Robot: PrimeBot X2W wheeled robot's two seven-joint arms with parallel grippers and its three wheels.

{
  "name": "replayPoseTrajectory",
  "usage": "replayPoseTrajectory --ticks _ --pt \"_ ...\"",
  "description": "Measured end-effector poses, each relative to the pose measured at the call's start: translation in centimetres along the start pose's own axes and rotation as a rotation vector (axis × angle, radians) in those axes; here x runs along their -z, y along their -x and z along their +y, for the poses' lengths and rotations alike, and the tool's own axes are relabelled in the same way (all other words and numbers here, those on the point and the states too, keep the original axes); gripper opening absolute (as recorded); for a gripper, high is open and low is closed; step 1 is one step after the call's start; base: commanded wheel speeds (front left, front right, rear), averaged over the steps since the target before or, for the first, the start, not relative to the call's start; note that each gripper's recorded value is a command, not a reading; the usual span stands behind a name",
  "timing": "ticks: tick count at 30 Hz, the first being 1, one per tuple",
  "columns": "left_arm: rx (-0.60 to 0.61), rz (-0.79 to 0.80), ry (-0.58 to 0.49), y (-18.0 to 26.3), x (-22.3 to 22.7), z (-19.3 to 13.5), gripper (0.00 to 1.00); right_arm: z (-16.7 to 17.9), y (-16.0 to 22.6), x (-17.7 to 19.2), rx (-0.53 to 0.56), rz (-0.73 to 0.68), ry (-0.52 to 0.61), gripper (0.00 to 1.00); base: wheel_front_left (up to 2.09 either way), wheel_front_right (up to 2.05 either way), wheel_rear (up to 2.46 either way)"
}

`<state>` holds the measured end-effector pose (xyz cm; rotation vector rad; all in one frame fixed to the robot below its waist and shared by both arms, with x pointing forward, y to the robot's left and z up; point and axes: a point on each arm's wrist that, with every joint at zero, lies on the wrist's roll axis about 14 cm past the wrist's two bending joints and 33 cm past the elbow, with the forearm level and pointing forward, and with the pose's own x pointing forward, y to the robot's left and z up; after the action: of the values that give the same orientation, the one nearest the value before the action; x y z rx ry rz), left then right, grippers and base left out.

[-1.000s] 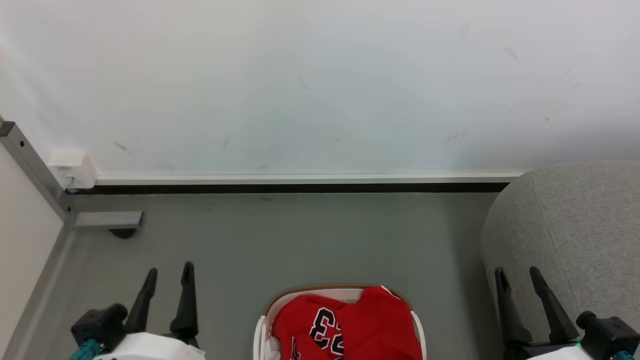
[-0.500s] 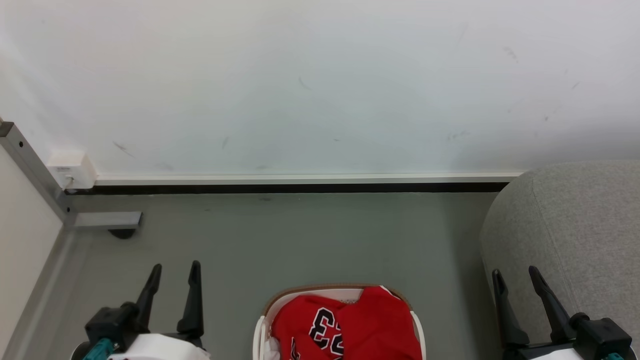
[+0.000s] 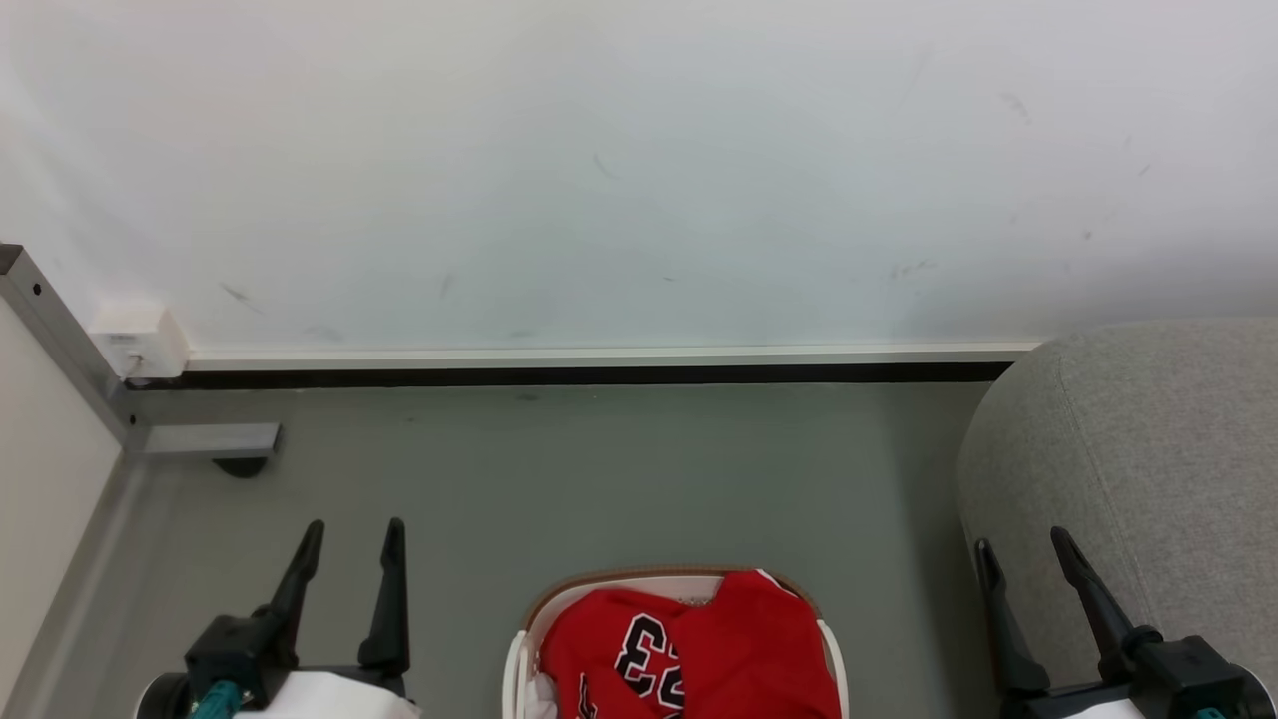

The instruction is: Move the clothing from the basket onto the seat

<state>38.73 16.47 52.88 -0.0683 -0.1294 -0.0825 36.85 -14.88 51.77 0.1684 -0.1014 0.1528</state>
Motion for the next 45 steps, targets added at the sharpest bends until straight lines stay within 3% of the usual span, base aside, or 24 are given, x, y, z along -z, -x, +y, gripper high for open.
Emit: replayPoseTrajectory --ticks 11,26,45 --pt "0.024 -0.014 -0.054 -0.1 0.0 -0.4 1.0 0.1 0.0 -0.1 -0.008 -0.005 0.063 1.0 0.0 0.0 0.0" --pt "0.019 -0.008 -0.029 -0.1 0.2 -0.4 1.0 0.3 0.1 0.1 -0.013 -0.002 0.067 1.0 0.0 0.0 0.0" --pt "0.044 0.01 0.001 -1.5 1.1 -1.1 1.0 -1.4 -0.1 0.1 0.049 -0.01 -0.016 1.0 0.0 0.0 0.0"
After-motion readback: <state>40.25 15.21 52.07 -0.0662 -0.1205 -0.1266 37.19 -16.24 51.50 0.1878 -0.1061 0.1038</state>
